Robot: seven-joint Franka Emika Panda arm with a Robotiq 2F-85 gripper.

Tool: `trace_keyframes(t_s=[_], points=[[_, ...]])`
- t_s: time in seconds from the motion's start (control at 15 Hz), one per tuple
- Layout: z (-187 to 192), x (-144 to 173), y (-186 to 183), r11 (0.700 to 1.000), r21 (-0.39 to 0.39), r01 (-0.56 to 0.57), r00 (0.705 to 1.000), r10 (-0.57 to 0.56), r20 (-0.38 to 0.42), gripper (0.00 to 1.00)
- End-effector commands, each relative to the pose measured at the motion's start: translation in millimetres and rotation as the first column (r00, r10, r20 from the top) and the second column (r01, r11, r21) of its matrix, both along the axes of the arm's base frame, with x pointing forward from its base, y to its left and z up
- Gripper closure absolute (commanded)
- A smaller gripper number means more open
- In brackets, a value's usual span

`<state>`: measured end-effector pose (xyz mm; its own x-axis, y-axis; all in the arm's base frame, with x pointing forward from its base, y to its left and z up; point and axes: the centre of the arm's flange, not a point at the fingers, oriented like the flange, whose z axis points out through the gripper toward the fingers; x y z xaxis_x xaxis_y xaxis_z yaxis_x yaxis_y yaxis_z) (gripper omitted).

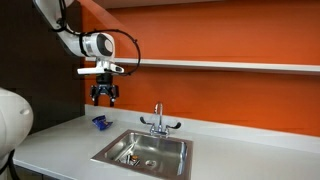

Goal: Remove the snack packet from the sink

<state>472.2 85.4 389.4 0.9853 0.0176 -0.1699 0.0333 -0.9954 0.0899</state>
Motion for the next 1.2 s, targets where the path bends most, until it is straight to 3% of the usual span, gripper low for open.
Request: trace_keyframes(t_s=[0.0, 0.67, 1.13], points=[[-7, 1, -27, 0.997, -0.020, 0.077, 0.997, -0.077, 0.029, 0.00], [-59, 36, -79, 0.986, -0.043, 0.164, 0.983, -0.159, 0.092, 0.00], [-109, 50, -88, 0.984, -0.058, 0.170, 0.979, -0.162, 0.122, 0.00]])
